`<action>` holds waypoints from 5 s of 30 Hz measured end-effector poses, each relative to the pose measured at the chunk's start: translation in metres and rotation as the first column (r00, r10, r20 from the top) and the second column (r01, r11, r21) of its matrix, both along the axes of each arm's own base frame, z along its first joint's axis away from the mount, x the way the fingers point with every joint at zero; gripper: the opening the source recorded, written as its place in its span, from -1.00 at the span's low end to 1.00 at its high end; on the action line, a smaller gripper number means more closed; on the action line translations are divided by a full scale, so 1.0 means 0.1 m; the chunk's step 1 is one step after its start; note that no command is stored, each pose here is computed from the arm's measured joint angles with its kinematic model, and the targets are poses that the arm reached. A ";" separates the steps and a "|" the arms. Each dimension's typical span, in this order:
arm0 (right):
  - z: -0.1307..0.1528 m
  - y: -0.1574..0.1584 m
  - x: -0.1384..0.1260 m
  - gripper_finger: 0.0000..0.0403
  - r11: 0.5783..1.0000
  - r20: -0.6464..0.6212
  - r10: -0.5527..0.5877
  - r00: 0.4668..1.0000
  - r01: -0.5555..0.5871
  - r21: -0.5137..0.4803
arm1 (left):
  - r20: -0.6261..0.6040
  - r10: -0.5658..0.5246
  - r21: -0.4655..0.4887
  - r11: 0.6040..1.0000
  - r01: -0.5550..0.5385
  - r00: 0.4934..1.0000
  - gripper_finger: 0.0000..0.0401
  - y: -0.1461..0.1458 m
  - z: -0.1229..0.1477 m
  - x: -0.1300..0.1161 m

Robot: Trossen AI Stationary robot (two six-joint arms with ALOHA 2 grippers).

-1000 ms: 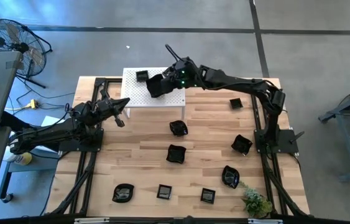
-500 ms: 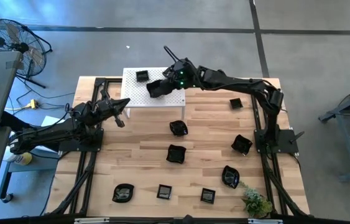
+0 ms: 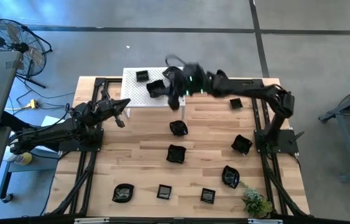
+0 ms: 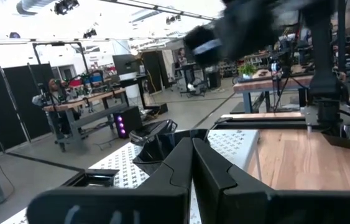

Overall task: Pick & Place Mini shaped plates
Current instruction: Stack the black leaf-shaped plate on top of the black leaf-shaped plate on the shelf

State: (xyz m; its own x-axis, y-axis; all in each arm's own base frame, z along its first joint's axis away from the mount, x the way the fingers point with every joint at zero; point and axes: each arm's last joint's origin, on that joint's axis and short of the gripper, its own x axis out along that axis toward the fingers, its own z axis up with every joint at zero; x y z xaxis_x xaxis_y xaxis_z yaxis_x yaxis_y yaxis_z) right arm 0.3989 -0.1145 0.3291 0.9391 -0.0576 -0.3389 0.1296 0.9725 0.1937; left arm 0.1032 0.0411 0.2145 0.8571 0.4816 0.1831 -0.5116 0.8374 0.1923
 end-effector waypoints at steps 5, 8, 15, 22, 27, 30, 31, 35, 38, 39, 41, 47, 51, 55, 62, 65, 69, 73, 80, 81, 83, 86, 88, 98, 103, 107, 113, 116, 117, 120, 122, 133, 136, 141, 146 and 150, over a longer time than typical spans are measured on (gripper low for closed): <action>-0.40 0.36 -0.25 -0.98 0.996 0.126 0.076 0.989 -0.069 -0.061 | -0.006 -0.002 -0.005 1.000 0.002 1.000 -0.99 0.00 -0.01 0.00; -0.61 0.53 -0.50 -0.98 0.996 0.212 0.074 0.974 -0.061 -0.067 | -0.027 -0.017 -0.008 1.000 0.017 0.999 -0.99 0.00 -0.03 0.01; -0.92 0.92 -1.13 -0.99 0.997 0.234 0.013 0.972 0.004 -0.072 | -0.042 -0.024 -0.012 1.000 0.023 0.999 -0.99 0.00 -0.04 0.02; -1.10 1.19 -1.62 -0.99 0.998 0.189 -0.051 0.981 0.055 -0.015 | -0.051 -0.045 -0.010 0.999 0.045 0.998 -0.99 0.00 -0.05 0.03; -1.43 1.24 -1.81 -0.96 0.987 0.093 -0.127 0.988 0.117 0.111 | -0.051 -0.059 -0.008 0.998 0.059 0.997 -0.99 -0.01 -0.05 0.03; -1.52 1.25 -1.84 -0.94 0.977 0.063 -0.161 0.985 0.150 0.154 | -0.051 -0.059 -0.008 0.998 0.059 0.997 -0.99 -0.01 -0.05 0.03; -1.53 1.25 -1.85 -0.92 0.976 0.047 -0.162 0.986 0.153 0.157 | -0.051 -0.059 -0.008 0.998 0.059 0.997 -0.99 -0.01 -0.05 0.03; -1.49 1.28 -1.80 -0.82 0.973 -0.034 -0.109 0.994 0.113 0.202 | -0.058 -0.059 -0.011 0.998 0.059 0.997 -0.99 0.00 -0.05 0.04; -1.49 1.37 -1.81 -0.69 0.963 -0.228 -0.005 0.974 0.067 0.263 | -0.068 -0.059 -0.015 0.998 0.058 0.996 -0.99 0.00 -0.06 0.05; -1.50 1.41 -1.82 -0.64 0.958 -0.302 0.023 0.953 0.065 0.279 | -0.073 -0.059 -0.017 0.998 0.058 0.996 -0.99 0.00 -0.07 0.06; -1.50 1.48 -1.88 -0.55 0.952 -0.431 0.090 0.898 0.049 0.302 | -0.082 -0.060 -0.021 0.998 0.058 0.995 -0.99 0.00 -0.08 0.07; -1.56 1.70 -2.05 -0.39 0.923 -0.588 0.290 0.756 -0.058 0.380 | -0.103 -0.059 -0.028 0.998 0.057 0.993 -0.99 0.01 -0.10 0.09; -1.58 1.79 -2.06 -0.40 0.894 -0.590 0.373 0.716 -0.107 0.435 | -0.096 -0.059 -0.024 0.998 0.057 0.994 -0.99 0.02 -0.09 0.11; -1.68 1.88 -2.01 -0.43 0.867 -0.596 0.449 0.666 -0.162 0.472 | -0.100 -0.058 -0.024 0.998 0.056 0.993 -0.99 0.02 -0.10 0.12; -1.81 2.02 -1.84 -0.46 0.839 -0.649 0.542 0.534 -0.308 0.448 | -0.102 -0.058 -0.025 0.998 0.056 0.993 -0.99 0.02 -0.10 0.12; -1.79 2.06 -1.74 -0.46 0.827 -0.666 0.561 0.491 -0.373 0.421 | -0.102 -0.058 -0.025 0.998 0.056 0.993 -0.99 0.02 -0.10 0.12; -1.80 2.07 -1.72 -0.46 0.805 -0.708 0.580 0.404 -0.417 0.422 | -0.102 -0.058 -0.025 0.998 0.056 0.993 -0.99 0.02 -0.10 0.12; -1.82 2.10 -1.74 -0.46 0.778 -0.722 0.599 0.346 -0.465 0.423 | -0.102 -0.058 -0.025 0.998 0.056 0.993 -0.99 0.02 -0.10 0.12; -1.83 2.10 -1.76 -0.50 0.773 -0.725 0.601 0.335 -0.476 0.420 | -0.103 -0.058 -0.025 0.998 0.055 0.993 -0.99 0.02 -0.10 0.12; -1.83 2.10 -1.76 -0.52 0.773 -0.725 0.601 0.335 -0.476 0.420 | -0.103 -0.056 -0.026 0.998 0.054 0.993 -0.99 0.02 -0.10 0.12; -1.83 2.10 -1.76 -0.58 0.775 -0.726 0.600 0.336 -0.471 0.422 | -0.103 -0.055 -0.026 0.998 0.053 0.993 -0.99 0.02 -0.10 0.12; -1.83 2.10 -1.76 -0.69 0.782 -0.730 0.593 0.340 -0.459 0.422 | -0.102 -0.053 -0.026 0.998 0.051 0.993 -0.99 0.02 -0.10 0.12; -1.83 2.09 -1.76 -0.77 0.792 -0.738 0.580 0.343 -0.448 0.414 | -0.102 -0.053 -0.026 0.998 0.051 0.993 -0.99 0.03 -0.10 0.12; -1.70 1.94 -1.74 -0.96 0.867 -0.748 0.495 0.442 -0.308 0.391 | -0.102 -0.052 -0.026 0.998 0.050 0.993 -0.99 0.03 -0.10 0.12; -1.50 1.77 -1.79 -0.99 0.899 -0.722 0.437 0.537 -0.233 0.371 | -0.102 -0.052 -0.026 0.998 0.049 0.993 -0.99 0.03 -0.10 0.12; -1.34 1.57 -1.83 -0.99 0.916 -0.693 0.375 0.616 -0.134 0.377 | -0.102 -0.051 -0.026 0.998 0.049 0.993 -0.99 0.03 -0.10 0.12; -1.25 1.38 -1.90 -0.93 0.927 -0.688 0.325 0.649 -0.074 0.368 | -0.101 -0.051 -0.029 0.998 0.048 0.994 -0.99 0.03 -0.10 0.12; -1.30 1.43 -1.88 -0.82 0.928 -0.698 0.350 0.624 -0.131 0.349 | -0.101 -0.051 -0.029 0.998 0.048 0.994 -0.99 0.03 -0.10 0.12; -1.33 1.45 -1.86 -0.77 0.928 -0.702 0.356 0.616 -0.147 0.342 | -0.101 -0.051 -0.029 0.998 0.049 0.994 -0.99 0.03 -0.10 0.12; -1.44 1.54 -1.77 -0.61 0.915 -0.704 0.398 0.588 -0.194 0.355 | -0.102 -0.051 -0.029 0.998 0.048 0.993 -0.99 0.03 -0.10 0.12; -1.52 1.60 -1.71 -0.52 0.901 -0.703 0.430 0.566 -0.222 0.372 | -0.102 -0.051 -0.030 0.998 0.048 0.993 -0.99 0.03 -0.10 0.12; -1.82 1.83 -1.57 -0.42 0.812 -0.673 0.584 0.454 -0.325 0.485 | -0.103 -0.052 -0.030 0.998 0.049 0.993 -0.99 0.03 -0.10 0.12; -1.87 1.83 -1.56 -0.47 0.809 -0.680 0.588 0.437 -0.320 0.494 | -0.103 -0.052 -0.030 0.998 0.049 0.993 -0.99 0.03 -0.11 0.12; -1.94 1.84 -1.55 -0.62 0.807 -0.692 0.591 0.415 -0.330 0.491 | -0.103 -0.053 -0.030 0.998 0.050 0.993 -0.99 0.03 -0.10 0.12; -1.95 1.82 -1.56 -0.79 0.809 -0.692 0.587 0.420 -0.322 0.492 | -0.103 -0.053 -0.030 0.998 0.051 0.993 -0.99 0.03 -0.10 0.12; -1.94 1.79 -1.54 -0.95 0.819 -0.694 0.574 0.434 -0.284 0.499 | -0.102 -0.054 -0.030 0.998 0.051 0.993 -0.99 0.02 -0.10 0.12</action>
